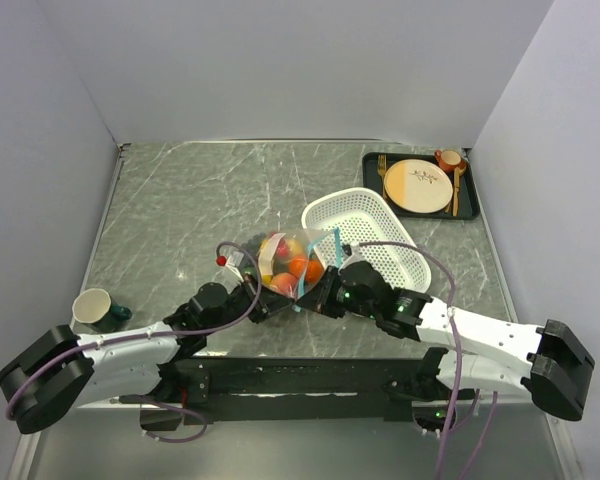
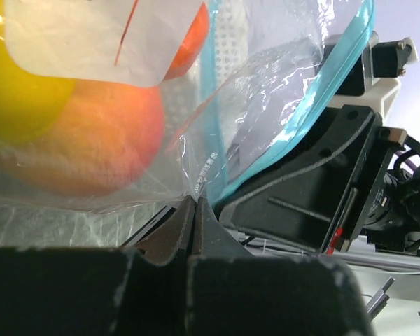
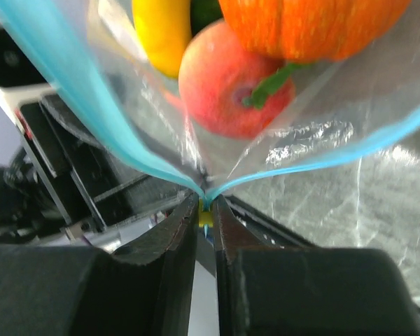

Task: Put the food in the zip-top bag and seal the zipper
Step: Zip the zipper food storage bag at the center of the board.

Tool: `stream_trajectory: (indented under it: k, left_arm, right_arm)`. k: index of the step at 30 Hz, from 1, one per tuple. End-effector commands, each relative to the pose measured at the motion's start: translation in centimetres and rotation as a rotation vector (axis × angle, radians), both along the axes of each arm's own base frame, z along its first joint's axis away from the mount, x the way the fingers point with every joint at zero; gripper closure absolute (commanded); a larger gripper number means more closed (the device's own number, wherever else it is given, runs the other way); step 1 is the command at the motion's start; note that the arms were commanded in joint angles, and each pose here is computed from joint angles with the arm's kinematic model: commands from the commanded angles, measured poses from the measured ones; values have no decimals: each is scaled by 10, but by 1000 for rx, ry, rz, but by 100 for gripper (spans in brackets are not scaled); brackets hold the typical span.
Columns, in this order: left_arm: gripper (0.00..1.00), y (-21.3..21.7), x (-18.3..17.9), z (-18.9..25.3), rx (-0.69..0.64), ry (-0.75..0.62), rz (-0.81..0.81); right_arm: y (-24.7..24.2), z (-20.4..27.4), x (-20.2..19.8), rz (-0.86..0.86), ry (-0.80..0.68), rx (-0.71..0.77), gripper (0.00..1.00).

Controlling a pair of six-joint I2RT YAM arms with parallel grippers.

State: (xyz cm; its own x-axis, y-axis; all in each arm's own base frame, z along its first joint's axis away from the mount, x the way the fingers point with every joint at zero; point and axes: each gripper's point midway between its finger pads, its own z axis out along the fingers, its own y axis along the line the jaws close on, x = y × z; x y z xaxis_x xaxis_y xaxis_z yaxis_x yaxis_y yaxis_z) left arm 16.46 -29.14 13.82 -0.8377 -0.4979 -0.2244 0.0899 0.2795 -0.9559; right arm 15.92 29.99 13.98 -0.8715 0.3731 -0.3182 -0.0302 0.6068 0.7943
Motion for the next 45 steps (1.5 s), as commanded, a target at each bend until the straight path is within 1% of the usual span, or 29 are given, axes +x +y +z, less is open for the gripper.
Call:
stream_trajectory:
  k: [1,6,7,9,11,13,14,15,16,19,23,28,30,39,45]
  left_arm:
    - [99,-9,-1,20,-26,-55,-51]
    - [99,-6,-2,18,-20,-50,-45]
    - [99,-5,-3,17,-16,-50,-44]
    - [99,-4,-2,19,-19,-54,-41]
    - [99,-4,-3,20,-21,-57,-46]
    - [99,-4,-4,20,-21,-57,-47]
    - [99,-4,-4,19,-20,-56,-47]
    - [99,-3,-4,18,-17,-55,-46]
    - [99,-3,-5,17,-13,-52,-47]
    - [99,0,-6,17,-19,-51,-42]
    - [99,1,-7,15,-19,-49,-40]
    - [99,2,-8,15,-21,-50,-40]
    - [99,2,-9,15,-20,-50,-45]
    - [99,3,-9,11,-14,-44,-42]
    - [99,4,-10,10,-17,-41,-41]
  right_arm:
    - [6,5,-16,29,9,42,80]
    - [-1,-2,-26,31,25,28,78]
    - [-4,-1,-24,19,17,29,76]
    - [-8,-4,-24,2,16,20,75]
    - [-12,-10,-24,-14,27,18,79]
    - [-12,-10,-21,-30,16,25,79]
    - [-13,-9,-19,-36,10,24,77]
    - [-12,-7,-18,-37,-1,26,64]
    - [-13,-4,-17,-43,-11,29,54]
    - [-14,5,-14,-52,-34,45,43]
    - [-13,11,-14,-42,-45,53,42]
    - [-7,11,-12,-32,-50,55,48]
    - [-5,14,-10,-26,-58,47,52]
    - [4,25,-4,-8,-82,57,56]
    - [5,20,-5,0,-71,48,59]
